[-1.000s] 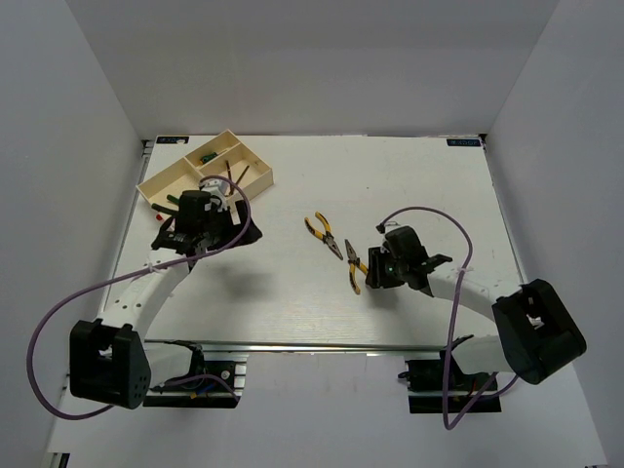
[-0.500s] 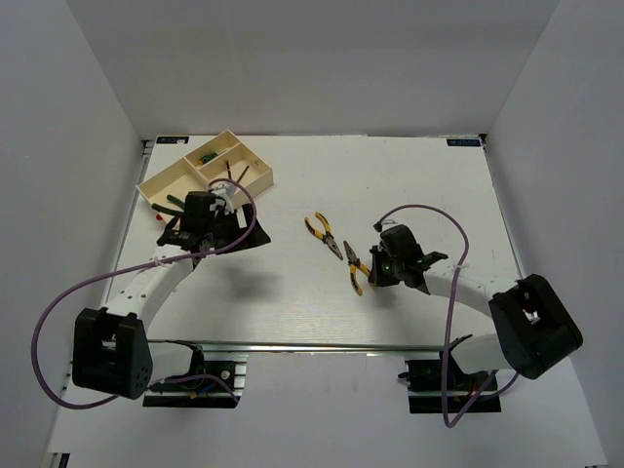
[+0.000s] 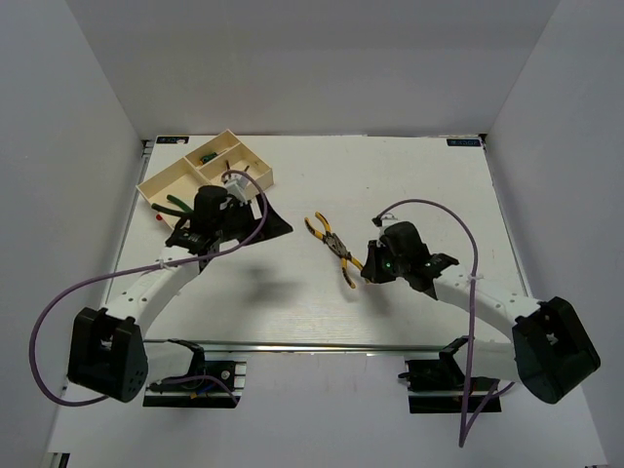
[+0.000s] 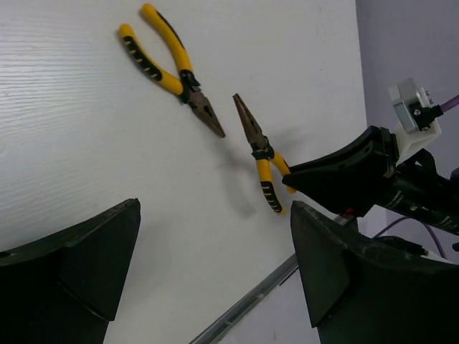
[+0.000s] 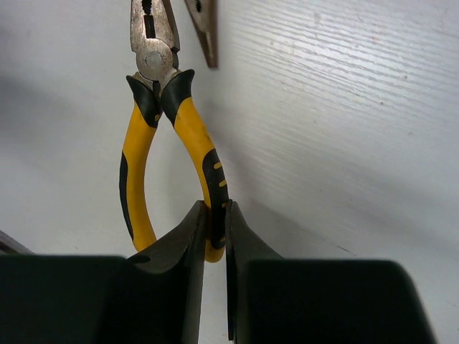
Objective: Sort the tools into containers
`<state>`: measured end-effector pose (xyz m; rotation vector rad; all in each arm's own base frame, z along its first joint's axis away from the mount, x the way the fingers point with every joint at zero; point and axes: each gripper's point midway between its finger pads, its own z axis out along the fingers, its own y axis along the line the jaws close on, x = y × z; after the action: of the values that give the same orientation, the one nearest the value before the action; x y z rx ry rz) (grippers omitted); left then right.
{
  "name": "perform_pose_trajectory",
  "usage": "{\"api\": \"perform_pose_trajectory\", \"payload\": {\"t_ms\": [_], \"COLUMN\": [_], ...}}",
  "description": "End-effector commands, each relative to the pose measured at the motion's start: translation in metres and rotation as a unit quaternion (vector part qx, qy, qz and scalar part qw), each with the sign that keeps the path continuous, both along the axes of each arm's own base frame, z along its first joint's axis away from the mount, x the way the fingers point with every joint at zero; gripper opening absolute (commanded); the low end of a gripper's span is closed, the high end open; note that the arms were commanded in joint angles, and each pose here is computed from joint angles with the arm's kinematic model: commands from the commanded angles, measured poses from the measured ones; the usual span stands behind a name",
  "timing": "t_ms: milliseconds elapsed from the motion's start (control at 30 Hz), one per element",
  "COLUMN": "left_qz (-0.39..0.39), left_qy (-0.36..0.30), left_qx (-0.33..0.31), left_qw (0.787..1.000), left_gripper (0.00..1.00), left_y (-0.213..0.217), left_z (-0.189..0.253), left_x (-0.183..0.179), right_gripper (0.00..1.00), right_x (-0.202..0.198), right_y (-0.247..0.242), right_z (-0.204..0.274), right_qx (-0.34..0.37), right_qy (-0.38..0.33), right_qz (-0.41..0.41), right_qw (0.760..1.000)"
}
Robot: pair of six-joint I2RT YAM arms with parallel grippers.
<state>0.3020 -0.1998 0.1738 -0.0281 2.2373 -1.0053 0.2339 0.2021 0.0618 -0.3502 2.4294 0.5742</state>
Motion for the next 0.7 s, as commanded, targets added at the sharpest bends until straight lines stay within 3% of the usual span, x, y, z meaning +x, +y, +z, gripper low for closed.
{"api": "perform_pose_trajectory", "payload": {"t_ms": [0, 200, 667], "left_qz": [-0.017, -0.042, -0.069], "left_qy": [-0.024, -0.010, -0.008], "left_qx": [-0.034, -0.037, -0.041], "left_qw": [0.999, 0.998, 0.997], "left_gripper": [0.94, 0.93, 0.92], "left_y": [-0.028, -0.070, -0.129], "left_z": [0.025, 0.015, 0.016], "left_x": [0.006, 0.001, -0.007], "right_gripper": [0.00, 0.00, 0.00], "right_x": [0.017, 0.015, 0.002], "right_y": [0.030, 0.042, 0.054], "right_z": [0.061, 0.090, 0.100], "right_qx": [0.079, 0.110, 0.131], "right_qy": [-0.071, -0.099, -0.107], "right_qz": [0.017, 0.033, 0.052], "right_qw": [0.994, 0.988, 0.984]}}
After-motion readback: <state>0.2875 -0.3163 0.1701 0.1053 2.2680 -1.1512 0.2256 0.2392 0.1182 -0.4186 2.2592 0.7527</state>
